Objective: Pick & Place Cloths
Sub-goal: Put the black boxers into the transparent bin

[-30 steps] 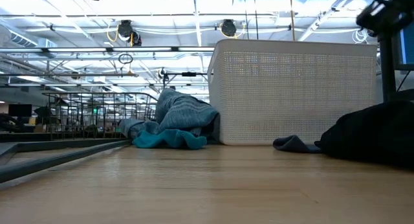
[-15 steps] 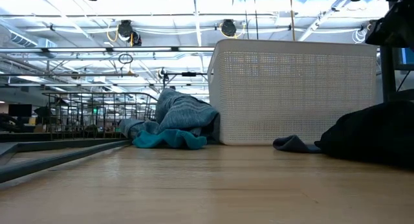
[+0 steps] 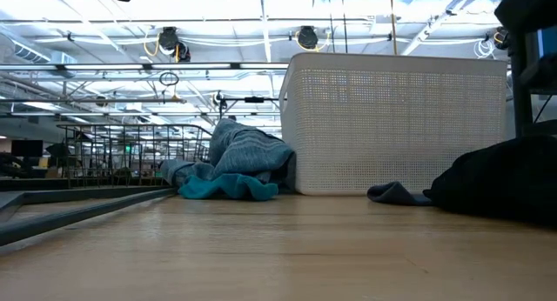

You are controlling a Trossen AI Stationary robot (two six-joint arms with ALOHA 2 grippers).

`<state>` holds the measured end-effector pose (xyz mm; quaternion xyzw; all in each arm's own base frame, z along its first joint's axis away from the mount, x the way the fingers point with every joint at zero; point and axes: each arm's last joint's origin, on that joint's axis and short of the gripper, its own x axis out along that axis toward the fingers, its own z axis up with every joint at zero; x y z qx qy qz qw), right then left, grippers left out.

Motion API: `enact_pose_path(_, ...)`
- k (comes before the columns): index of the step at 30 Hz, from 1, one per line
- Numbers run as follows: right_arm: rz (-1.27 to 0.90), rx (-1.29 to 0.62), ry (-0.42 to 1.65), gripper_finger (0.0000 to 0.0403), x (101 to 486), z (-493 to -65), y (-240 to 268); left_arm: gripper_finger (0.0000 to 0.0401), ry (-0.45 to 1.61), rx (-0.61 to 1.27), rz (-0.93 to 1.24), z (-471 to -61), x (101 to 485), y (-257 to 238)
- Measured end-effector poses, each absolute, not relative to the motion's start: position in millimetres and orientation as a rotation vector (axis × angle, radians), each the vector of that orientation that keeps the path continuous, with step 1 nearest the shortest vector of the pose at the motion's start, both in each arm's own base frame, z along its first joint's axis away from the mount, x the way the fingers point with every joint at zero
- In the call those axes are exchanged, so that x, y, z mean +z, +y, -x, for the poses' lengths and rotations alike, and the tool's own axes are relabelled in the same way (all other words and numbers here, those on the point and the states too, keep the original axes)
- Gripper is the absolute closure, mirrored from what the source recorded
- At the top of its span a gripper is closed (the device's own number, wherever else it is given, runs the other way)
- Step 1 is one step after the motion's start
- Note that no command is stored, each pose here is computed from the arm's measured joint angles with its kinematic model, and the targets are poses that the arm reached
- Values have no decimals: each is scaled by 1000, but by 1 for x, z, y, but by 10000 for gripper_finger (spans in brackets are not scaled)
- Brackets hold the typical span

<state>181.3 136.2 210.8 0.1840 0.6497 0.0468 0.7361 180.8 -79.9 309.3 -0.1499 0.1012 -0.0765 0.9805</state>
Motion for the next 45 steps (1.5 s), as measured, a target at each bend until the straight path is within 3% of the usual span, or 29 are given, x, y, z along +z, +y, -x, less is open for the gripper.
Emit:
enact_pose_path(4,-411,72,1450,206,204,-178,134,399,202,-150,303,-181,309,-80)
enact_pose_path(12,-428,59,1449,208,193,-176,132,381,202,-149,311,-181,309,-80)
enact_pose_path(19,-476,88,1385,209,172,-175,131,398,202,-149,312,-181,310,-80)
enact_pose_path(31,-606,-87,1397,216,131,-156,117,387,203,-147,327,-181,310,-80)
enact_pose_path(36,-593,-104,1388,260,130,-155,115,399,203,-147,329,-181,310,-80)
enact_pose_path(45,-636,-71,1386,392,131,-157,118,383,202,-146,332,-181,310,-80)
